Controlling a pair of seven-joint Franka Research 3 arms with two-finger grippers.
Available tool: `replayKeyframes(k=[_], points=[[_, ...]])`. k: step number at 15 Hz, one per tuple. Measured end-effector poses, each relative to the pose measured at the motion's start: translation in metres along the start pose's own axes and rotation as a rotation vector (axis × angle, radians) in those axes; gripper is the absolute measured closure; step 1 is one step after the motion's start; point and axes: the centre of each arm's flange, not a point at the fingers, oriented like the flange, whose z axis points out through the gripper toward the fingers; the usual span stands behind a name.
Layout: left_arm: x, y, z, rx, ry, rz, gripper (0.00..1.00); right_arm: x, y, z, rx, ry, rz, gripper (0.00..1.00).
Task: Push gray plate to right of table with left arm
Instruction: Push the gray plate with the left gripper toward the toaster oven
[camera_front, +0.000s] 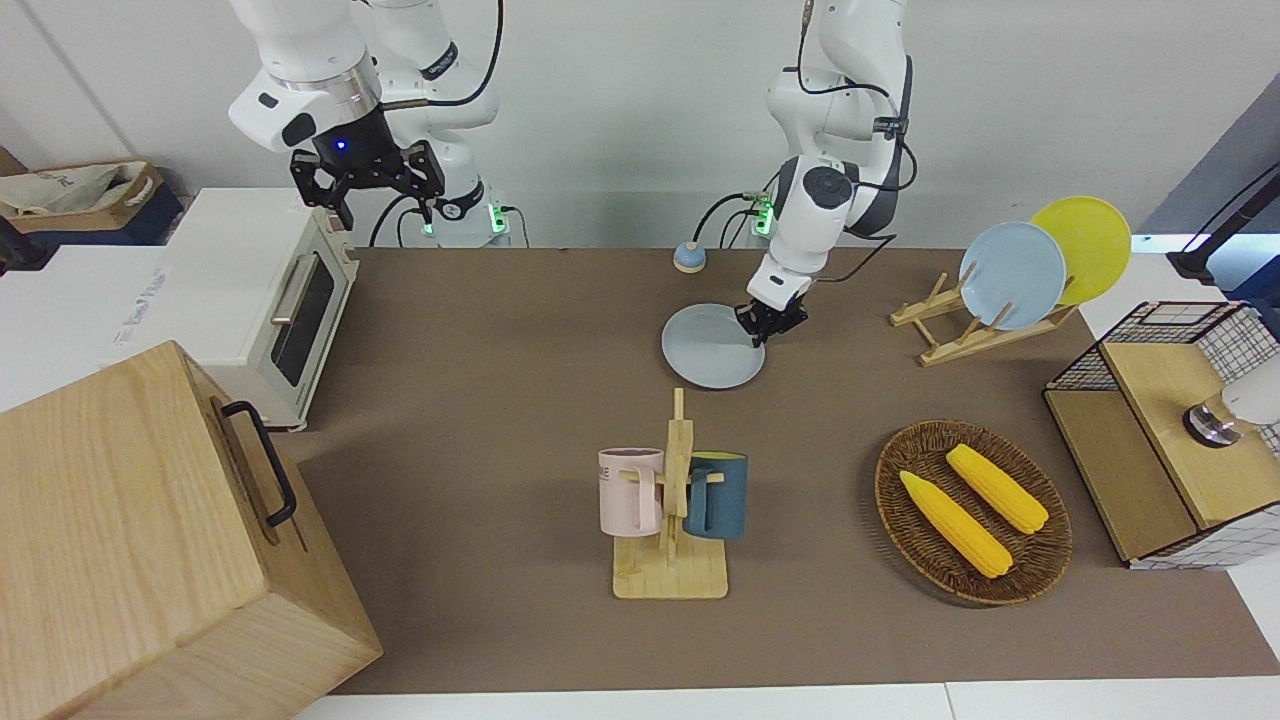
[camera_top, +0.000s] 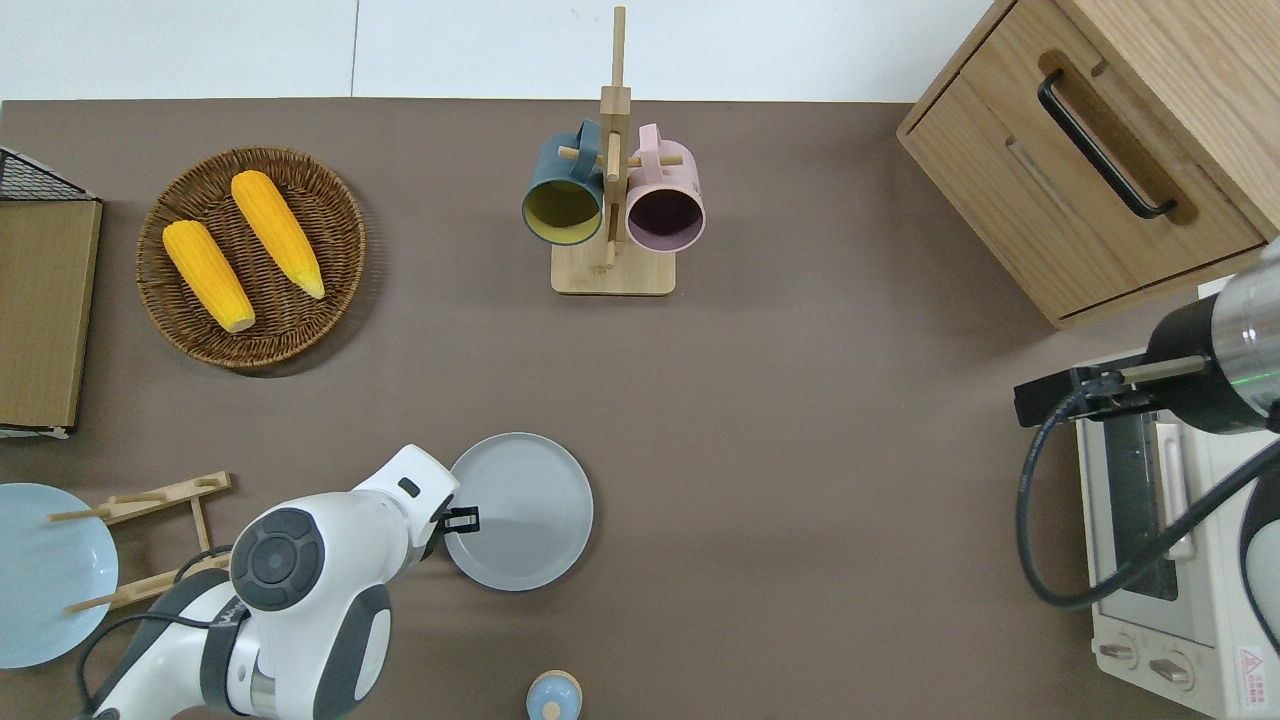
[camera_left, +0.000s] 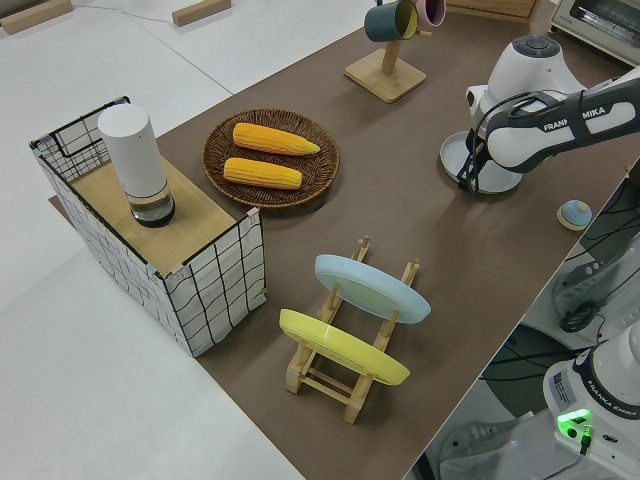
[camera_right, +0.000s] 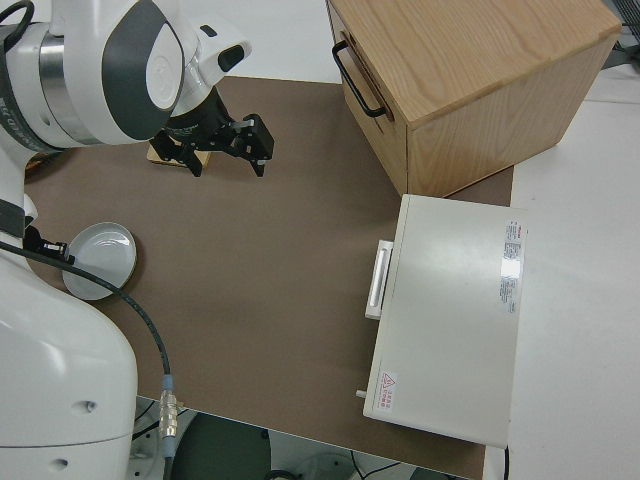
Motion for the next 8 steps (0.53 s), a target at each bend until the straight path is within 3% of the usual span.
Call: replayKeyframes(k=[8], points=[[-0.003, 0.082, 0.009, -0.011, 0.002, -0.020, 0.96, 0.000, 0.000, 0.000, 0.000, 0.000, 0.000, 0.01]])
